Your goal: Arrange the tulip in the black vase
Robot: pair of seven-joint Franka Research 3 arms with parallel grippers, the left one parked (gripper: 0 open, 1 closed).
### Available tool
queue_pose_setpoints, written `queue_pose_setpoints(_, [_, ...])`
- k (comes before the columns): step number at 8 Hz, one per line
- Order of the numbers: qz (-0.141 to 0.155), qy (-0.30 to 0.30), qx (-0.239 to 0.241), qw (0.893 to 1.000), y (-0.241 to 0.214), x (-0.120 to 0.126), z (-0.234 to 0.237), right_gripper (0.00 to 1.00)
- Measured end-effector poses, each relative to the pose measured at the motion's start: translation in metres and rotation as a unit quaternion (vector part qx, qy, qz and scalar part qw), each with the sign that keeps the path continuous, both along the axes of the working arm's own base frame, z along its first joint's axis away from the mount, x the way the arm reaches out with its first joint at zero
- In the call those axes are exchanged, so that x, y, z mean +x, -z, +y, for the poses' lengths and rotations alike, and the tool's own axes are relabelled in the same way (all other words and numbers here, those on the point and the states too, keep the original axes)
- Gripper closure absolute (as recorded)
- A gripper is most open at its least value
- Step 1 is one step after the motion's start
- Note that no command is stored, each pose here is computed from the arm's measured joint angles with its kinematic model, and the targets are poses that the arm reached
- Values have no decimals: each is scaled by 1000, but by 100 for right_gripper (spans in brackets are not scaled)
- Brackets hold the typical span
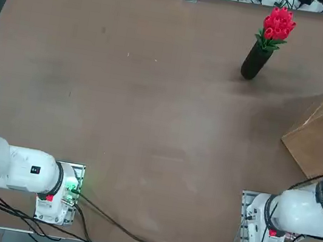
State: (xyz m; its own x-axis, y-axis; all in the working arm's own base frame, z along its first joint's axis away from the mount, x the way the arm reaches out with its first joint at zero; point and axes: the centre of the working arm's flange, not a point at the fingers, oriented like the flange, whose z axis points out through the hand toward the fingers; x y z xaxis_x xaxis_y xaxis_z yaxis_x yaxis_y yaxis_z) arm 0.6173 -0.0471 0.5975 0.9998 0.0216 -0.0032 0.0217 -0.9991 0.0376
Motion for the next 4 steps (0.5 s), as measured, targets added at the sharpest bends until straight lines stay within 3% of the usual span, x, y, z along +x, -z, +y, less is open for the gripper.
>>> queue_pose_setpoints(4, [-7,-2,6,1000,-18,-33,7,0])
